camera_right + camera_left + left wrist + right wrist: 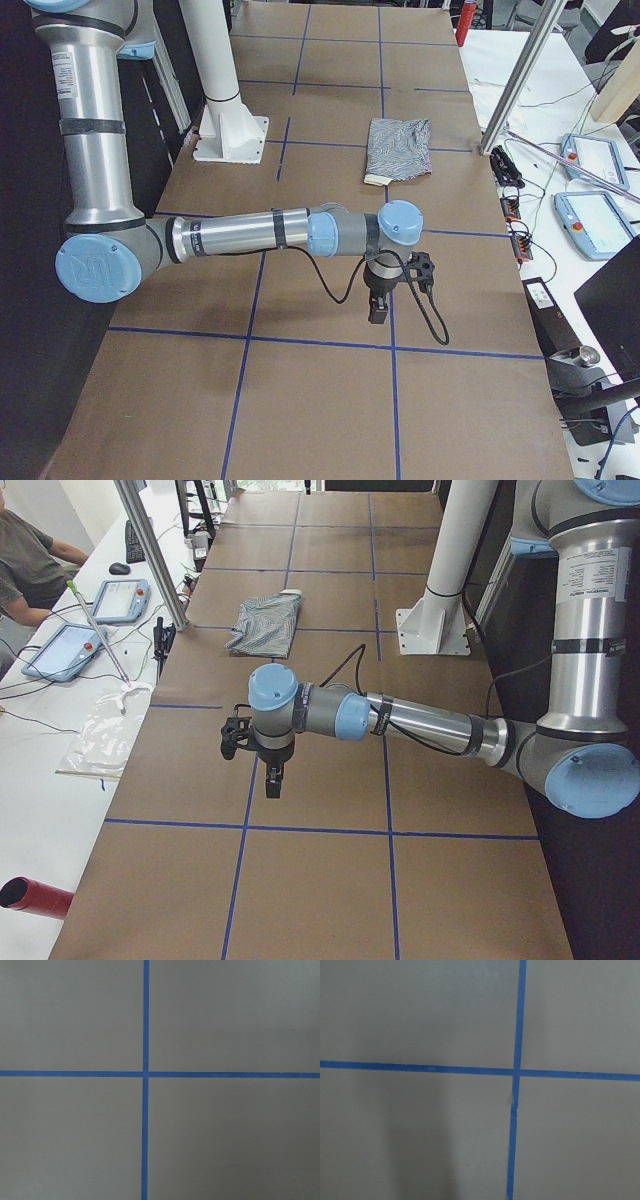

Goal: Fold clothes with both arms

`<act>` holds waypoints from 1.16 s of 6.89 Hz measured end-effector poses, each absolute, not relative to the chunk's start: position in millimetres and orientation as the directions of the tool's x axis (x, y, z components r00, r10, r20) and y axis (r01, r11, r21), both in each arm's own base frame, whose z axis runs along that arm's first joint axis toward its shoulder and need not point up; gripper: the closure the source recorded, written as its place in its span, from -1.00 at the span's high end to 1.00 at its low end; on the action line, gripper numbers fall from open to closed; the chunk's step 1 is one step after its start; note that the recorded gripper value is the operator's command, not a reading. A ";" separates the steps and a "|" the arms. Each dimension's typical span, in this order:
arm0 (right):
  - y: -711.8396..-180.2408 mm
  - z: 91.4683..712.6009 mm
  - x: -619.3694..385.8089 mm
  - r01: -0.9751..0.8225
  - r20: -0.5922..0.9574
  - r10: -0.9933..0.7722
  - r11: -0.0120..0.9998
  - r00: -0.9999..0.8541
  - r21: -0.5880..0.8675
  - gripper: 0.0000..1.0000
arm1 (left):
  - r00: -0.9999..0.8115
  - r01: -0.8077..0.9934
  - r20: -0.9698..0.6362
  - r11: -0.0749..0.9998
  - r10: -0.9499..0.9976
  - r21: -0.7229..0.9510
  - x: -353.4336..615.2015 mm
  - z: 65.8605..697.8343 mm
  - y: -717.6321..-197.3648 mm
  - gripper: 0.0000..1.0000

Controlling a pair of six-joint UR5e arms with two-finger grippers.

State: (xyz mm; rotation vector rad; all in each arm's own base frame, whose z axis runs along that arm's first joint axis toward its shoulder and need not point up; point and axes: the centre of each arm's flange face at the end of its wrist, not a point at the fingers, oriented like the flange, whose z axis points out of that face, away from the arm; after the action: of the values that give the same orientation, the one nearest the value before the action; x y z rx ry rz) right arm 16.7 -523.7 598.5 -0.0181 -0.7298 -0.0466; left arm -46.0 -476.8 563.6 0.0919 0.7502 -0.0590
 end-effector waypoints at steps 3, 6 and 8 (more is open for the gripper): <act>-520.9 603.3 17.8 0.048 0.664 -0.033 0.999 0.747 -0.004 1.00 | 0.705 0.081 -0.709 0.996 -0.031 0.036 -41.7 577.2 -471.5 1.00; -520.5 606.1 17.2 0.048 0.667 -0.027 0.999 0.745 -0.014 1.00 | 0.658 0.066 -0.751 0.998 -0.054 -0.013 -38.0 594.9 -454.7 1.00; -520.3 607.2 17.4 0.049 0.666 -0.024 0.999 0.745 -0.019 1.00 | 0.724 0.043 -0.690 0.999 -0.012 0.027 -43.5 592.9 -444.5 1.00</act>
State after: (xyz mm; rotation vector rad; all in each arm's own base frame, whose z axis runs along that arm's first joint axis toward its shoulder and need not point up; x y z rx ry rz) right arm 17.4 -520.3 607.2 -0.0355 -0.7287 -0.0398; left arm -43.5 -444.5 592.9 0.0419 0.7610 -0.0302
